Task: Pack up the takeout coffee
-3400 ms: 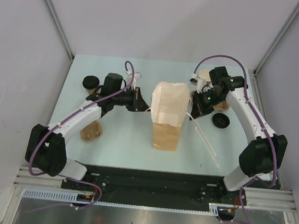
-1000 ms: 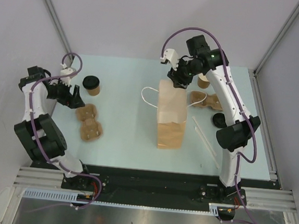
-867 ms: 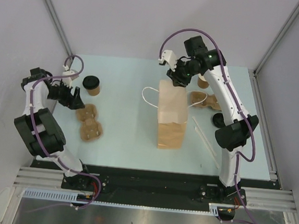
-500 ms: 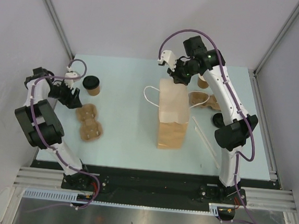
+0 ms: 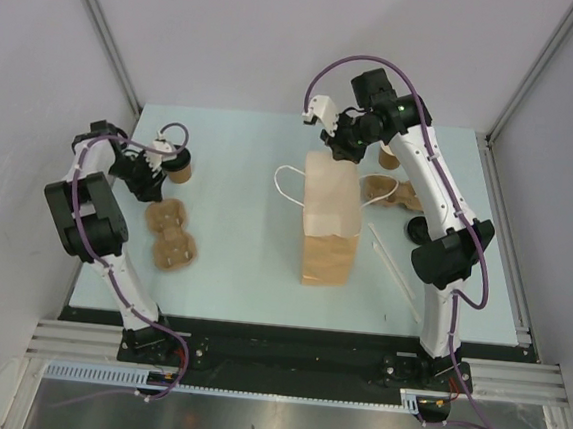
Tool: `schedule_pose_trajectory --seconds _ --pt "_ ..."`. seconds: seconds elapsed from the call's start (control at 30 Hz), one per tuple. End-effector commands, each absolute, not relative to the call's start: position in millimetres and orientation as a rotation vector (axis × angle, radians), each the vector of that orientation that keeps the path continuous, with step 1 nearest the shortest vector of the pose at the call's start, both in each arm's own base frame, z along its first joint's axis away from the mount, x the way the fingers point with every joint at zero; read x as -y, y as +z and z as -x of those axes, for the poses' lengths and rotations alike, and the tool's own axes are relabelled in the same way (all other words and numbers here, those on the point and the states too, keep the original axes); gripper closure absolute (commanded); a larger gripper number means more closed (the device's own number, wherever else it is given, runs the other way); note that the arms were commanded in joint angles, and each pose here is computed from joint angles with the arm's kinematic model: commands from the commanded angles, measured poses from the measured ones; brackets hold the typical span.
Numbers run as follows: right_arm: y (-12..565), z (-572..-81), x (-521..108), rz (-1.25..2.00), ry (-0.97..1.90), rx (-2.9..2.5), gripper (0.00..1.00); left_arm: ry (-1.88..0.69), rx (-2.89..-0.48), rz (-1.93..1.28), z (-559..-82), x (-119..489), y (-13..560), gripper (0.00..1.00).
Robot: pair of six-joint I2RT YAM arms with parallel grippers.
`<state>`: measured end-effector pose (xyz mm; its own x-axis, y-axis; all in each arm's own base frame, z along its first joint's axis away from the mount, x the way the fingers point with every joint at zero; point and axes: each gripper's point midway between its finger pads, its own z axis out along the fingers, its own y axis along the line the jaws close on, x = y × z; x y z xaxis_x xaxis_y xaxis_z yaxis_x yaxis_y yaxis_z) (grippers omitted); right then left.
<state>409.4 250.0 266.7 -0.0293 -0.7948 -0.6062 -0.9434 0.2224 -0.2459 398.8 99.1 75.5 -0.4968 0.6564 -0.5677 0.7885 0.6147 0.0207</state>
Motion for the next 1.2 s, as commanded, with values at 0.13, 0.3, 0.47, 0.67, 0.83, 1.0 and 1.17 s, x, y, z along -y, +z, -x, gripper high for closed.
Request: schedule_pose_trajectory --seconds 0.13,0.3,0.47,0.67,0.83,1.0,1.17 --pt "303.5 -406.6 -255.1 1.525 0.296 -1.789 1.0 -0.375 -2.286 -1.281 -392.4 -87.4 67.4 0.38" --pt "307.9 -405.6 -255.2 1.504 0.306 -1.792 1.0 -0.401 -2.284 -1.279 -388.3 -84.2 66.0 0.38" --pt "310.1 -402.8 -254.4 1.473 0.325 -1.822 1.0 -0.417 -2.297 -1.298 -384.3 -84.1 61.2 0.44" --pt "309.9 -395.0 -251.6 1.43 0.358 -1.881 1.0 -0.39 -2.312 -1.302 -382.4 -86.9 56.1 0.47" --pt "310.8 -387.1 -251.1 1.396 0.391 -1.924 1.0 -0.395 -2.318 -1.305 -379.8 -86.5 56.2 0.55" --pt "308.2 -381.0 -248.0 1.351 0.41 -1.989 1.0 -0.413 -2.313 -1.319 -372.8 -78.7 61.5 0.78" --pt "310.7 -375.4 -244.1 1.299 0.396 -2.038 1.0 -0.437 -2.23 -1.286 -362.8 -58.2 107.5 1.0"
